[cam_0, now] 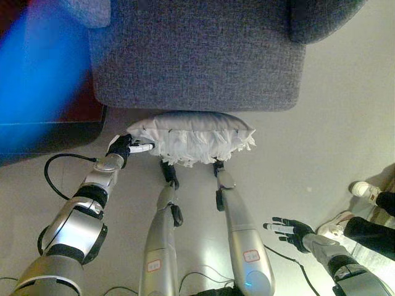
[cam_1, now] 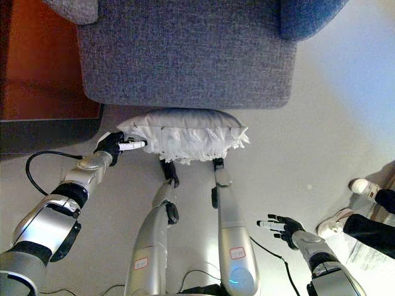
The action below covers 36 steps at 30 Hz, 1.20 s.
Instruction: Pick up the pillow and put it on the sofa.
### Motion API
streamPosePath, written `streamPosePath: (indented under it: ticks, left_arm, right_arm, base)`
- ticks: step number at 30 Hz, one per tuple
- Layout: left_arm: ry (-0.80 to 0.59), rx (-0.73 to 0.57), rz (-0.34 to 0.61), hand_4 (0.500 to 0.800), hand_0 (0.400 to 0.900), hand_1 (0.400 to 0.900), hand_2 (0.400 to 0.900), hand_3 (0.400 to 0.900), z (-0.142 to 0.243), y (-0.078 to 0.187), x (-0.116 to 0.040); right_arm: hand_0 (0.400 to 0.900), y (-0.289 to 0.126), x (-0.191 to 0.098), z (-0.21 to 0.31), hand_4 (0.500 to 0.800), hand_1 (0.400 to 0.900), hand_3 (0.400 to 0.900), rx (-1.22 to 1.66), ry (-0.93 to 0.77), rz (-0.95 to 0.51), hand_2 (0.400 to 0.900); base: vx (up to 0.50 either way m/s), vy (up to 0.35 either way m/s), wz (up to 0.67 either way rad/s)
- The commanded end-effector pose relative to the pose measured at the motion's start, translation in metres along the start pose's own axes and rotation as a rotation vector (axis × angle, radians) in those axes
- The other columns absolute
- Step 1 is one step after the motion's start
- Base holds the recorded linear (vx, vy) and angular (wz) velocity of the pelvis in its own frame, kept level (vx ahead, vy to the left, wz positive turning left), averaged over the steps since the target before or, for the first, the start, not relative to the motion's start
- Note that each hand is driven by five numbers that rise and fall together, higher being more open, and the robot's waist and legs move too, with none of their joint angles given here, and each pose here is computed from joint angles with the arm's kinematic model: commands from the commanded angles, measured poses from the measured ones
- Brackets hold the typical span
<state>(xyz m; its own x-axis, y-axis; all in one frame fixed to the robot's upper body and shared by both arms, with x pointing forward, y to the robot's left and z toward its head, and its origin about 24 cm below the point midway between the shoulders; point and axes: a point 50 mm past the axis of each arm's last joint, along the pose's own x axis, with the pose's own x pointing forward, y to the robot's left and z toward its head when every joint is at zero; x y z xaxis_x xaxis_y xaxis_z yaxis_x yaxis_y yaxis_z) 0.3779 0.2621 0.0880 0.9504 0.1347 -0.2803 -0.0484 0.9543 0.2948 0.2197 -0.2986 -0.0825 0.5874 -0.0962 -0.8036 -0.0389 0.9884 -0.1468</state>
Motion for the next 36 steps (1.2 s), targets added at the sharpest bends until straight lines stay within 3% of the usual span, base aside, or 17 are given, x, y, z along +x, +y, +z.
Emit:
streamPosePath:
  ticks: [1,14,15,36]
  left_arm:
    - [-0.117,-0.032,0.114,0.8,0.9,0.9,0.9,0.9,0.035,0.035,-0.004]
    - [-0.156,-0.069,0.102,0.8,0.9,0.9,0.9,0.9,0.057,0.037,-0.003]
    - [-0.167,-0.068,0.103,0.5,0.4,0.4,0.4,0.4,0.059,0.037,-0.003]
    - [-0.132,-0.112,0.058,0.5,0.4,0.4,0.4,0.4,0.052,0.029,-0.002]
  right_arm:
    - [0.9,-0.028,-0.013,-0.028,0.8,0.9,0.9,0.002,0.091,-0.077,0.9]
    - [0.9,-0.022,-0.012,-0.034,0.8,0.9,0.9,0.029,0.092,-0.039,0.9]
    - [0.9,-0.021,-0.012,-0.034,0.8,0.9,0.9,0.032,0.091,-0.037,0.9]
    - [0.9,-0.02,-0.012,-0.035,0.8,0.9,0.9,0.024,0.088,-0.027,0.9]
  base:
    - [-0.016,-0.079,0.11]
    - [-0.004,-0.051,0.06]
    - [0.0,0.0,0.0]
    - [-0.004,0.003,-0.02]
